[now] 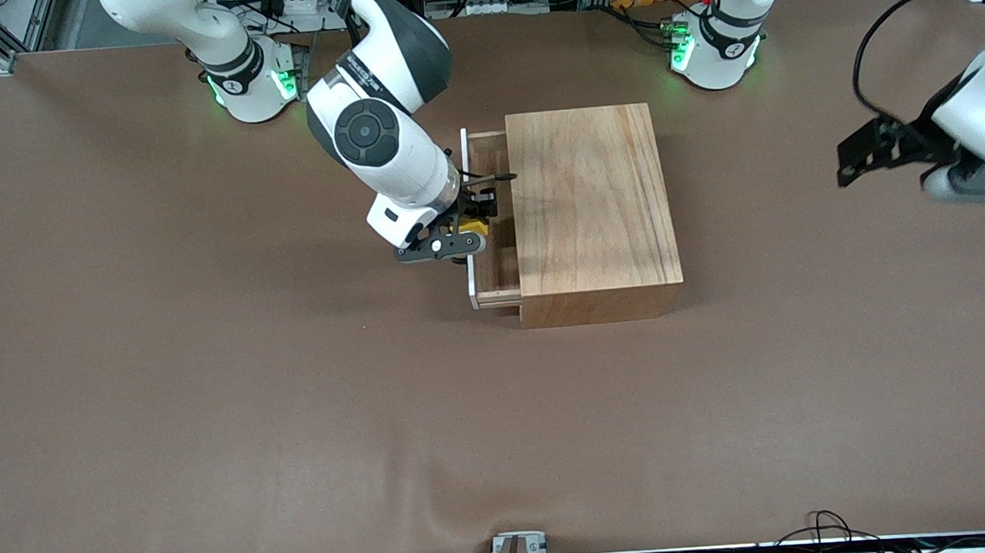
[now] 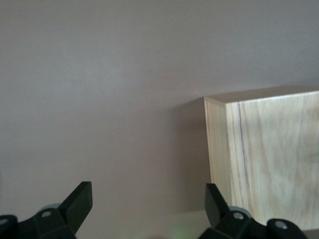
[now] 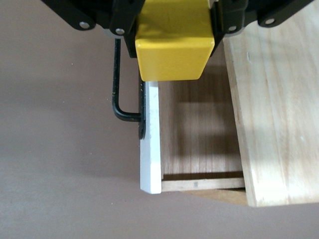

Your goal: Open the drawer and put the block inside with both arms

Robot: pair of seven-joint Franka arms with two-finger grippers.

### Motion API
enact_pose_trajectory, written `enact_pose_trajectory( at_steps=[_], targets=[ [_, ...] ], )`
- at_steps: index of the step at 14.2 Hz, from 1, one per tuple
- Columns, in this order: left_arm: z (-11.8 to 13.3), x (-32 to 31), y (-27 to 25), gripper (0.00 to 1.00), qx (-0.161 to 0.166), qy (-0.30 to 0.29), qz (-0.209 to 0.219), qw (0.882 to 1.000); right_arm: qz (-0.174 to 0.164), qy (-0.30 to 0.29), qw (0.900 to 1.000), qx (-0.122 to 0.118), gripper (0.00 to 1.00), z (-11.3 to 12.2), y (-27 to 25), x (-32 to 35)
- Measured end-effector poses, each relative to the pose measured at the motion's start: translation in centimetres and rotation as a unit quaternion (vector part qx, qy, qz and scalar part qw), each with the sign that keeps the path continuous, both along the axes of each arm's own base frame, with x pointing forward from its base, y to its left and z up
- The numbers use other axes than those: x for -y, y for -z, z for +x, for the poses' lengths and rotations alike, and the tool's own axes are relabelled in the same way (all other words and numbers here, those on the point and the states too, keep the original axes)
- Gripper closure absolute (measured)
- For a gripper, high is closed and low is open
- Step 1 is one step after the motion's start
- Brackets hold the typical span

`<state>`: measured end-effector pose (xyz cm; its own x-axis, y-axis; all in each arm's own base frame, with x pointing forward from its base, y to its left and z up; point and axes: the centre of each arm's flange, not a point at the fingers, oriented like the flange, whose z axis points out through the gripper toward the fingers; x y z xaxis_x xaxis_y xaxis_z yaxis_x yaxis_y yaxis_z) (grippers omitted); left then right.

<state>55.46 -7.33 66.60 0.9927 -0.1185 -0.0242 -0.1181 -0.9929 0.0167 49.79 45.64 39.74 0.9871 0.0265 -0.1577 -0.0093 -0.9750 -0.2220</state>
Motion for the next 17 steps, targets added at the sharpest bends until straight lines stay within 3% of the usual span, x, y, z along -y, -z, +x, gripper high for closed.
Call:
enact_pose_trajectory(
  at_steps=[4,10,15,17],
  targets=[
    [-4.9,-1.9,-2.0,0.00,0.007,-0.010,0.007,1.000,-0.002,0.008,1.000,0.002,0.44,-0.8,1.6,-1.7],
    [-3.6,-3.7,0.5,0.00,0.000,-0.026,0.005,1.000,-0.005,0.007,1.000,-0.002,0.44,-1.2,2.2,-2.2],
    [-3.0,-4.0,0.8,0.00,0.000,-0.029,0.004,1.000,-0.004,0.026,1.000,0.002,0.01,-0.6,1.7,-2.0],
    [-3.0,-4.1,0.7,0.00,0.001,-0.030,0.004,1.000,-0.002,0.034,0.999,0.009,0.00,0.1,0.9,-1.4]
  ],
)
